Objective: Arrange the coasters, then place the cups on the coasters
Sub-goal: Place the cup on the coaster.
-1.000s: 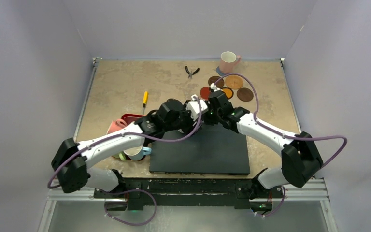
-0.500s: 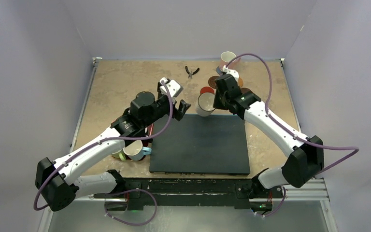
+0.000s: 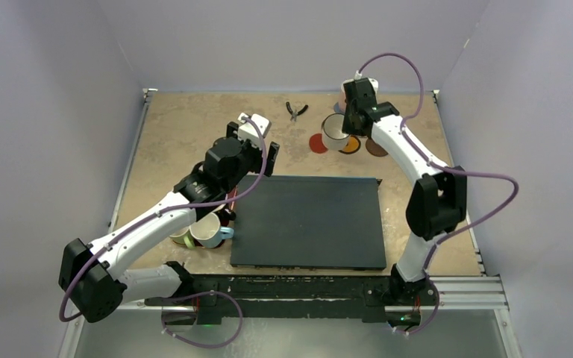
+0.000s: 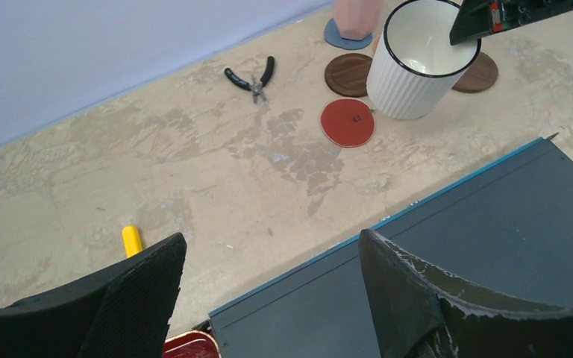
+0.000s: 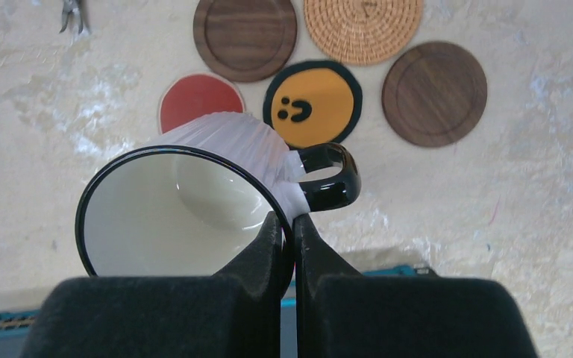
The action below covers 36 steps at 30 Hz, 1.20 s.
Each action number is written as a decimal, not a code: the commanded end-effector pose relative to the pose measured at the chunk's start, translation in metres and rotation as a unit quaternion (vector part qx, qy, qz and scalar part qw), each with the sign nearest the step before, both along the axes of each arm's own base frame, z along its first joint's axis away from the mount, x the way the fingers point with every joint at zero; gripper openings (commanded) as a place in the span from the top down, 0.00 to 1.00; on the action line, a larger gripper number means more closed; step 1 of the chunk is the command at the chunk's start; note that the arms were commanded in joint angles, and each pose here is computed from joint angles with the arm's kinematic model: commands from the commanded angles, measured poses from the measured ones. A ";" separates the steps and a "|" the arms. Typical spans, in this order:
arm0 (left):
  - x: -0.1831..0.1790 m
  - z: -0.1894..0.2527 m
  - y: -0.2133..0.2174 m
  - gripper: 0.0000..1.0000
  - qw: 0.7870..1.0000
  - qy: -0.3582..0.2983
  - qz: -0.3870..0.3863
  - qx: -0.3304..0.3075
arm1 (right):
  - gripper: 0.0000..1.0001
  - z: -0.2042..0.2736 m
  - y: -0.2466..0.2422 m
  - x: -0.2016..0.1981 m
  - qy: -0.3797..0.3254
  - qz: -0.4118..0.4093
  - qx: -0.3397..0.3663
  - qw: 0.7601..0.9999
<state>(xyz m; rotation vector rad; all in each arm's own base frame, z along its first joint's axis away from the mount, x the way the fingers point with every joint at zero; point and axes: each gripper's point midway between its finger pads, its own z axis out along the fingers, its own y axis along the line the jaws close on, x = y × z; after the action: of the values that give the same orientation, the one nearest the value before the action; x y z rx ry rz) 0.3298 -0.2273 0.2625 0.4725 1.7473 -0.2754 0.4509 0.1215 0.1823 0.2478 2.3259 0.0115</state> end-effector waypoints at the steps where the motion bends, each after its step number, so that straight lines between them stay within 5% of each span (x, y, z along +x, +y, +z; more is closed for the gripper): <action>1: 0.011 0.019 0.010 0.18 0.999 -0.019 0.031 -0.013 | 1.00 0.050 -0.004 0.043 -0.065 0.014 0.008 0.998; 19: 0.023 -0.005 0.016 0.18 0.999 -0.001 0.044 0.016 | 1.00 0.014 -0.005 0.126 -0.030 0.065 0.005 0.997; 36: 0.026 -0.010 0.017 0.18 0.999 0.003 0.047 0.023 | 1.00 -0.010 -0.011 0.144 -0.019 0.065 0.003 0.998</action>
<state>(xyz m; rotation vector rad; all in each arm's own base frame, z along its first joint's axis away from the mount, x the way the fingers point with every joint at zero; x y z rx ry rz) 0.3483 -0.2112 0.2342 0.4433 1.8274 -0.1762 0.5746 0.1107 0.1243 0.0943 2.4371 0.0395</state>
